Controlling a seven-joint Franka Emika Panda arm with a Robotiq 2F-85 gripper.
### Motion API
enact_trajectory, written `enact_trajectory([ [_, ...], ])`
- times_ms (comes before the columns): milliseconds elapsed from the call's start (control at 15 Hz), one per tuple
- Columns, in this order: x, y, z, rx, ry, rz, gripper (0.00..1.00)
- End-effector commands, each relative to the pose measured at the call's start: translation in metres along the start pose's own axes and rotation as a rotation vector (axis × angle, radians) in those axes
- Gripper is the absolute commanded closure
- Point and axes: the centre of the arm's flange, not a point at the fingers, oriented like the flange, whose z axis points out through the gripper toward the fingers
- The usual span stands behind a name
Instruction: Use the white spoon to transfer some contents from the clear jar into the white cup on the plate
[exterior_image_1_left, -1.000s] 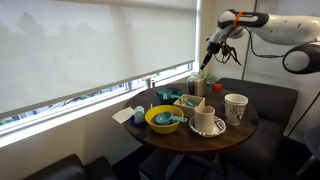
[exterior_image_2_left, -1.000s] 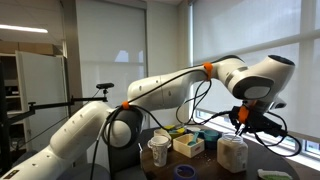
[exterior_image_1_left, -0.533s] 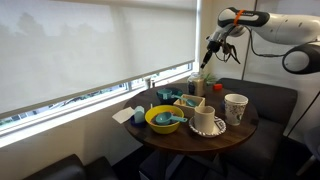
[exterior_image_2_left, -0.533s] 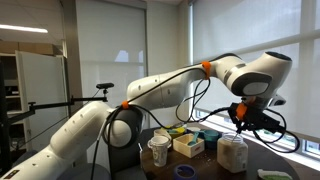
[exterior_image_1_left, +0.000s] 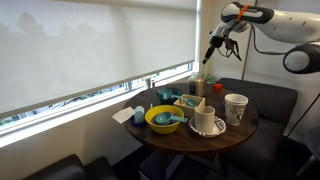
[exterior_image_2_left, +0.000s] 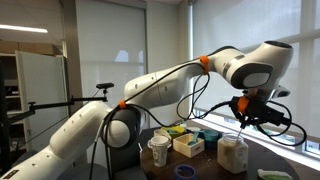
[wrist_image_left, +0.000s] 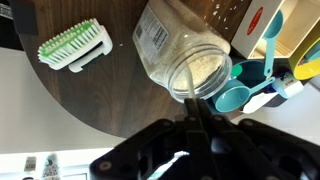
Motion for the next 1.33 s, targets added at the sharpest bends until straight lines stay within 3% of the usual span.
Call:
enact_trajectory([
  [0,0.022,0.009,-0.010,0.056,0.006,-0.017,0.99],
  [600,0.016,0.013,-0.017,0.007,0.005,-0.008,0.99],
  [1267,0.007,0.034,0.029,0.112,-0.019,0.068,0.99],
])
